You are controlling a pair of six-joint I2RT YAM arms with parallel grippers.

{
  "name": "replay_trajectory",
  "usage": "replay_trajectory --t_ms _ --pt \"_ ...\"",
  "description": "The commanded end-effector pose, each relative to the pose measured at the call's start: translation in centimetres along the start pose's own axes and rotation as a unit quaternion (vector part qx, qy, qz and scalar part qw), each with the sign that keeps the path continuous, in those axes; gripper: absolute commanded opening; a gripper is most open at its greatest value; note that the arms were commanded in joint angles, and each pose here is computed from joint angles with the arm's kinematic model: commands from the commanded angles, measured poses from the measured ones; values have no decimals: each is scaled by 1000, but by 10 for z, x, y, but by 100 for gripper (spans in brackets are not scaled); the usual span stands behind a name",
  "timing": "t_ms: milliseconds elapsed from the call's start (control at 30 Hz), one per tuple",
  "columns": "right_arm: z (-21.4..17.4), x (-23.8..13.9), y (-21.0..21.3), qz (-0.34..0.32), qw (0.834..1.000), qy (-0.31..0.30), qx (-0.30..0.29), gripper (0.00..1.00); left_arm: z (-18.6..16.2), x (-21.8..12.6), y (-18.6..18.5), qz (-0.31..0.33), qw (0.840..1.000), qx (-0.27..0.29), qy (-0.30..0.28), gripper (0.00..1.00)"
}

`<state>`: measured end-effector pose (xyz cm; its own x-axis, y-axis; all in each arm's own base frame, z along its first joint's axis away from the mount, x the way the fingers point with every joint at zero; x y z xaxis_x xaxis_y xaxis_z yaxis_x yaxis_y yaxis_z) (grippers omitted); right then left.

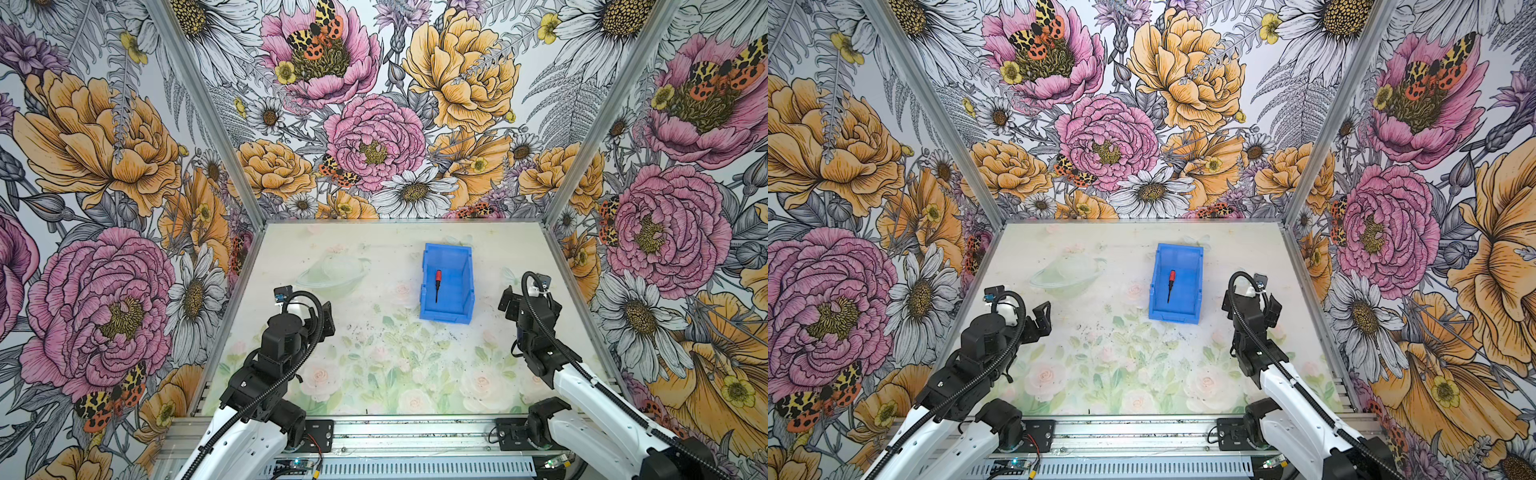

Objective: Put the screwdriver in the bin

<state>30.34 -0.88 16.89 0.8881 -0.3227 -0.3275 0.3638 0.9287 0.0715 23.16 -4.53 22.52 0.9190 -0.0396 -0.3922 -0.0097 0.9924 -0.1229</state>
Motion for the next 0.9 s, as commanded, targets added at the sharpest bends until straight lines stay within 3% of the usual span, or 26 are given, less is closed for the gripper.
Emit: replay_trajectory --t_ms 0,267,600,867 --pt "19 8 16 37 999 -31 -8 99 3 5 5 14 999 26 -15 99" --pt "13 26 17 35 998 -30 -29 99 -2 10 23 67 996 38 -38 98" --pt "-7 40 8 42 999 -13 -25 100 4 24 24 72 987 113 -89 99" --pt "-15 55 6 46 998 -1 -35 99 -3 58 42 77 989 87 -95 99"
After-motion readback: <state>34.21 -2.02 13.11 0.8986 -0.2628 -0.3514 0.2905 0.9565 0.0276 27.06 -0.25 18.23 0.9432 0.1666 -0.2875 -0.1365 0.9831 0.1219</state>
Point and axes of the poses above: each gripper's point midway between its finger pads, its own x axis out along the fingers, its own y axis along the line the jaws close on, z = x × y, the point moved 1 cm from there along -x, back along the fingers, and after that the axes turned 6 degrees about x, right-handed, at the moved point
